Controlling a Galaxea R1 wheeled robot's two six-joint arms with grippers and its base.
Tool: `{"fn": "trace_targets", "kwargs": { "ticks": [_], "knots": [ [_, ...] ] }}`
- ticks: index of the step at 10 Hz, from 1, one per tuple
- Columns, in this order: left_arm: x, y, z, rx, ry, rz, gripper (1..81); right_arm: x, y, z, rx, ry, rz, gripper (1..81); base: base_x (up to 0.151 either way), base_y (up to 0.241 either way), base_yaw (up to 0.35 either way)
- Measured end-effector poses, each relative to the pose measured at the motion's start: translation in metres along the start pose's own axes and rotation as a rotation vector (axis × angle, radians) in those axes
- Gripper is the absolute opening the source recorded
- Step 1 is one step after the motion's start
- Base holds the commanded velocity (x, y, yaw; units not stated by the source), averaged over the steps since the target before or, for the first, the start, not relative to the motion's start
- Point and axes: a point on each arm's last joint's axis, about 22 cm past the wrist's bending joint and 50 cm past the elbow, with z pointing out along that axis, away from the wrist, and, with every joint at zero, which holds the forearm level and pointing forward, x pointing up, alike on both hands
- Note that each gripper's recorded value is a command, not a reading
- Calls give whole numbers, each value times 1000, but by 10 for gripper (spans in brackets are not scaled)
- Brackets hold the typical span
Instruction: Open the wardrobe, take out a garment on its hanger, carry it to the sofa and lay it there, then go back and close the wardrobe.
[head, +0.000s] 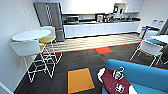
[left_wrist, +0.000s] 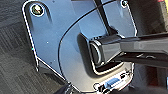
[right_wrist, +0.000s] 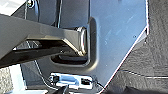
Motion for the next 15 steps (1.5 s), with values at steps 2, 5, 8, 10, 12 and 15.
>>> {"fn": "trace_targets", "kwargs": {
  "ticks": [2, 5, 8, 10, 12, 15],
  "knots": [
    [0, 0, 0, 1, 0, 6, 811, -2, 0, 0, 0, -3, 1, 811, 0, 0, 314],
    [1, 0, 0, 1, 0, 7, 811, -3, -1, 0, 1, -5, 1, 811, 0, 0, 315],
    [0, 4, 2, -5, -2, 13, 811, 0, -2, 1, 3, 0, -2, 811, 0, 0, 315],
    [-1, 1, 4, 23, -5, 16, 811, 0, -2, 0, 2, -1, -18, 811, 0, 0, 315],
    [-3, 13, 12, 28, -12, 32, 811, 0, -2, 0, 2, -1, -42, 811, 0, 0, 315],
    [-5, 25, 18, 12, -17, 47, 811, 2, -2, 1, 2, 2, -46, 811, 0, 0, 316]
  ]
}}
